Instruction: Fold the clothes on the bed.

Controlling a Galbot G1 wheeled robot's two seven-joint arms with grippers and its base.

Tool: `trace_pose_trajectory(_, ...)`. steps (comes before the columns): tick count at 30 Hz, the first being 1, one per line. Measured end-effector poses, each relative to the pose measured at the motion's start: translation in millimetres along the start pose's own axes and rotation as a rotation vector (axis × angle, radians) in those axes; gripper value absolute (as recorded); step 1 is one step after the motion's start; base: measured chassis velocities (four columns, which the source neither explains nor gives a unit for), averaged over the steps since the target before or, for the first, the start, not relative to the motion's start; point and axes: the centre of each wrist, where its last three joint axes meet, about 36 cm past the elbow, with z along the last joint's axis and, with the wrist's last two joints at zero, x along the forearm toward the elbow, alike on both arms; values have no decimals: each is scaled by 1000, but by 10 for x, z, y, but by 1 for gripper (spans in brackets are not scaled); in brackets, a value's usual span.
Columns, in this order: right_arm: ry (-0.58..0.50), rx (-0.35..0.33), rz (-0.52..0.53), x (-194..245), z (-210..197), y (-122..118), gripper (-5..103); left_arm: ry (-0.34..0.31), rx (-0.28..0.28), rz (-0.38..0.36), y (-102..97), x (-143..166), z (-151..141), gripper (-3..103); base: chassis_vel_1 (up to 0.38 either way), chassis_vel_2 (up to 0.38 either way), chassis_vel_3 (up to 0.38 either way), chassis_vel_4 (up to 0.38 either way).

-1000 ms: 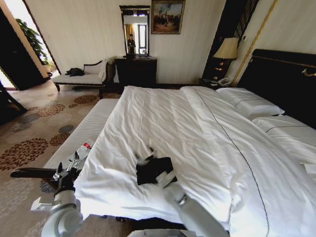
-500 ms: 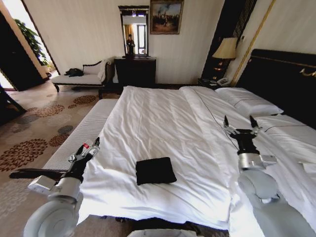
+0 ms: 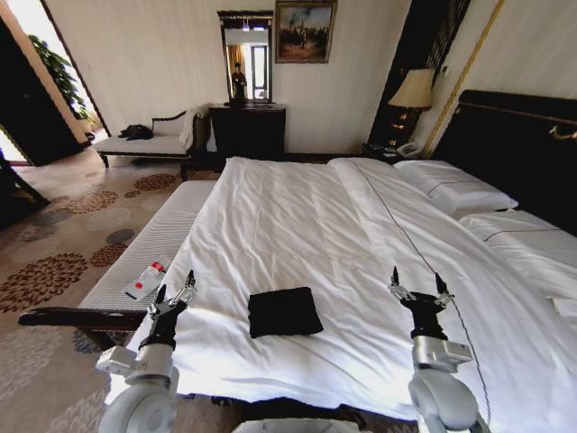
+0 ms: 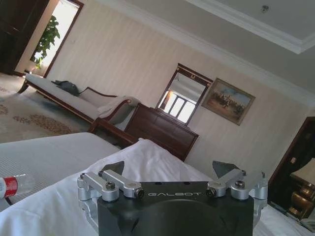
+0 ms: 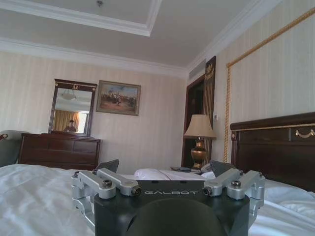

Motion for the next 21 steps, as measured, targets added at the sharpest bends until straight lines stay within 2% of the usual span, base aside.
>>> trace_pose_trajectory(21,-5,-2,-8,-11,-2,10,100,-3,-2,5,3,-1,-16,100,0,0,0,0)
